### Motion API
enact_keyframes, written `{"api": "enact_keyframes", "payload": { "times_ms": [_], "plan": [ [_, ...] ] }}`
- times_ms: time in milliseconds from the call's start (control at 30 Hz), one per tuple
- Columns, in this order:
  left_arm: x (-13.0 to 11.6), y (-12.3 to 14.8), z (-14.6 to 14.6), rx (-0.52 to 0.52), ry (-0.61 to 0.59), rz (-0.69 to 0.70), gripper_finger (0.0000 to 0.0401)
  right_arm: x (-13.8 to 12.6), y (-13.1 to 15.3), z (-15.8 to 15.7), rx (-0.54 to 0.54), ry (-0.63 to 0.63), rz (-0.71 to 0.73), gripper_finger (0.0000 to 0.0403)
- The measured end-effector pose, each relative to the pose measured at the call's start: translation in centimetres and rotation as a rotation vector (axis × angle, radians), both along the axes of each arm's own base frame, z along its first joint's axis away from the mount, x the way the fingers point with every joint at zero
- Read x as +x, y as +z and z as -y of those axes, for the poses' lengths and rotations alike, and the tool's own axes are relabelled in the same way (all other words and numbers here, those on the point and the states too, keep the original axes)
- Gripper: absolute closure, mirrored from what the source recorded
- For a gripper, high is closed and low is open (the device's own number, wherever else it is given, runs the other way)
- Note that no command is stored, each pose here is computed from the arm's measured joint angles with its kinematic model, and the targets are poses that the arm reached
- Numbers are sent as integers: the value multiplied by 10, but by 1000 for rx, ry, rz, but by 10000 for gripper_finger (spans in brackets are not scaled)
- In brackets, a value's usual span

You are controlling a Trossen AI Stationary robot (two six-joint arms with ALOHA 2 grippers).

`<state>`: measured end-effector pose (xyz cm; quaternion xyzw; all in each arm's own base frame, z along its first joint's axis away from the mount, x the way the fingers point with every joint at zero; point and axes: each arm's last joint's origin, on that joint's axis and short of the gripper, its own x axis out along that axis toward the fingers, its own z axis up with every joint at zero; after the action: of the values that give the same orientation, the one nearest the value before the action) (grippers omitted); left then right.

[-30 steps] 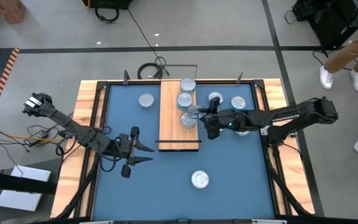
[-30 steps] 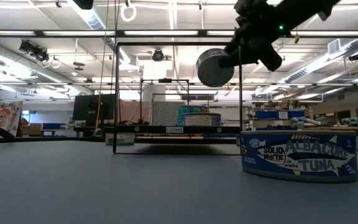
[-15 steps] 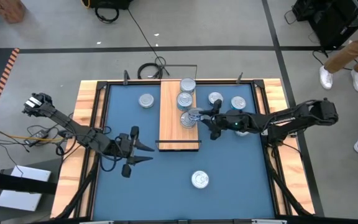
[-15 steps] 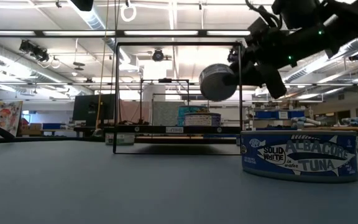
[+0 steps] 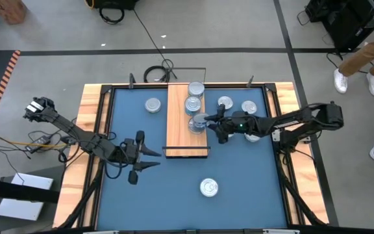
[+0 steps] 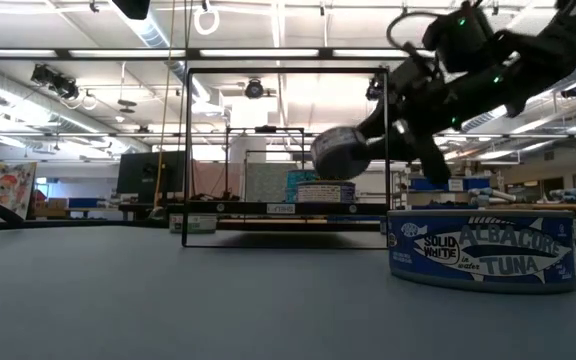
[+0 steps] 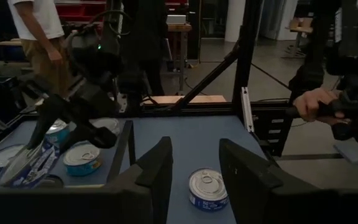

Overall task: Stack canned seafood by type on shelf
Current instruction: Stack the blue tuna can on top of the other blue tuna can on the shelf

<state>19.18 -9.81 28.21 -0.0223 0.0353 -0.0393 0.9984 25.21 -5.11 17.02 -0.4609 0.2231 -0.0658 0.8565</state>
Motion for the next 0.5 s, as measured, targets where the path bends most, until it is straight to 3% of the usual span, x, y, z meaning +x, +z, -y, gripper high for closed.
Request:
{"api": "enact_keyframes", "payload": {
  "times_ms": [500],
  "plan": [
    [0, 0, -2, 6, 59, 4, 266, 10, -21, 9, -36, 22, -39, 234]
  ]
}}
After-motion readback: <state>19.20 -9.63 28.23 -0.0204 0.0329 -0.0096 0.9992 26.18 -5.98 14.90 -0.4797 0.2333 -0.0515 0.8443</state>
